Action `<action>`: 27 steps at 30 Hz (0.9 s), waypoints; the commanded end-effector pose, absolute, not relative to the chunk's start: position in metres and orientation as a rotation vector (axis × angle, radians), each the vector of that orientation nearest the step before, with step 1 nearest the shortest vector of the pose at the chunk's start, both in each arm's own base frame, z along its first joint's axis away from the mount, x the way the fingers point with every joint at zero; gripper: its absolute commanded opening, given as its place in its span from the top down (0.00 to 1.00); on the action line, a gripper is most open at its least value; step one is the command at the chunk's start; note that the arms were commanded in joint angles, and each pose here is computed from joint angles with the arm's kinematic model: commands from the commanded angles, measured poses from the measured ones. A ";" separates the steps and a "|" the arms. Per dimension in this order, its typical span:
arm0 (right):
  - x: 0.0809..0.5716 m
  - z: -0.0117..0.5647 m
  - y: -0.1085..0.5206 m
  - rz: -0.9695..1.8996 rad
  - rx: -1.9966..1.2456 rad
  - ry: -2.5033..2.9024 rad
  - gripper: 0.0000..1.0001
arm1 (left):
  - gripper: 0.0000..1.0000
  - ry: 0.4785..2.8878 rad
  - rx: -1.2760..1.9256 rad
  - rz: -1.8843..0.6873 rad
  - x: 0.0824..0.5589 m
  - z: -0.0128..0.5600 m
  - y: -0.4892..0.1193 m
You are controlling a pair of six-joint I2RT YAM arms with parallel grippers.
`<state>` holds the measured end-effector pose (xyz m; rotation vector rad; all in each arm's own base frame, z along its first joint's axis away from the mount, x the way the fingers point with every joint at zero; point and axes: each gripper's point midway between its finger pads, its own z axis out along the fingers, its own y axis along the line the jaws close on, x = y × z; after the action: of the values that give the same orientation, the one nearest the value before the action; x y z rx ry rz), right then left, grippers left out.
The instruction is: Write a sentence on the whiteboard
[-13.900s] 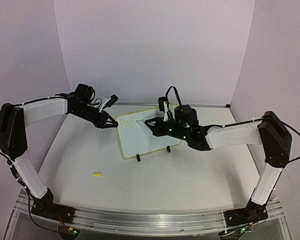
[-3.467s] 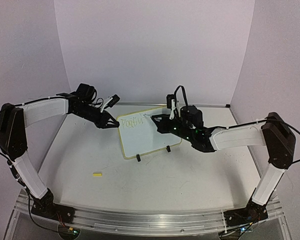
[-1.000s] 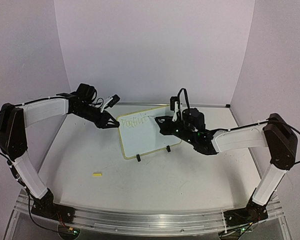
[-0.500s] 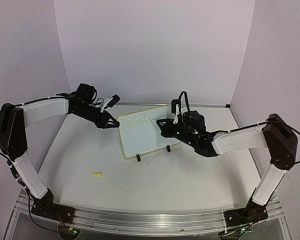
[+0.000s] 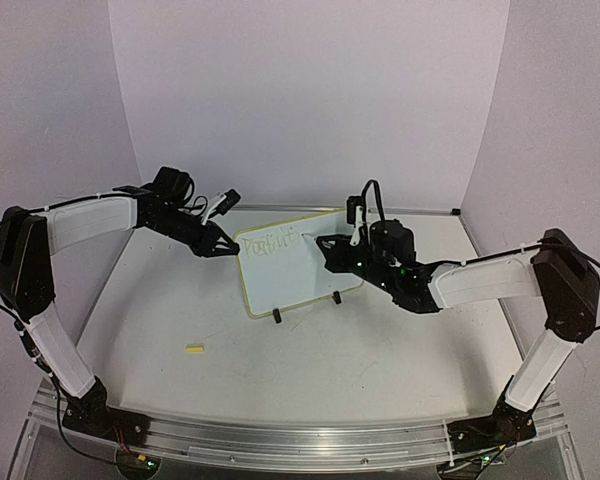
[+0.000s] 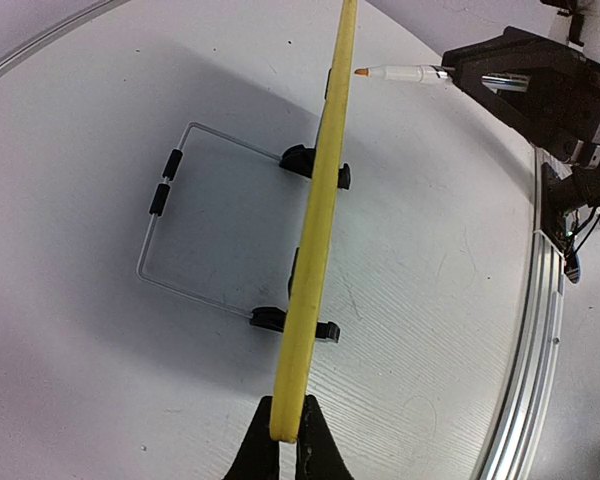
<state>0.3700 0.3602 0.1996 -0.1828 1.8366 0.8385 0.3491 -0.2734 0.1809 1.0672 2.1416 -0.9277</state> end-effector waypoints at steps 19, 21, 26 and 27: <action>0.385 0.220 0.359 0.781 -0.160 1.768 1.00 | 1.00 2.205 1.104 -0.879 0.343 0.167 -0.273; 0.385 0.217 0.361 0.784 -0.163 1.774 1.00 | 1.00 2.204 1.105 -0.878 0.343 0.167 -0.273; 0.383 0.208 0.363 0.801 -0.171 1.797 1.00 | 1.00 2.205 1.106 -0.878 0.343 0.167 -0.273; 0.382 0.206 0.363 0.805 -0.172 1.801 1.00 | 1.00 2.206 1.105 -0.878 0.343 0.167 -0.273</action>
<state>0.3769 0.3580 0.2007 -0.1784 1.8228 0.7876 0.3492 -0.2740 0.1816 1.0687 2.1402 -0.9250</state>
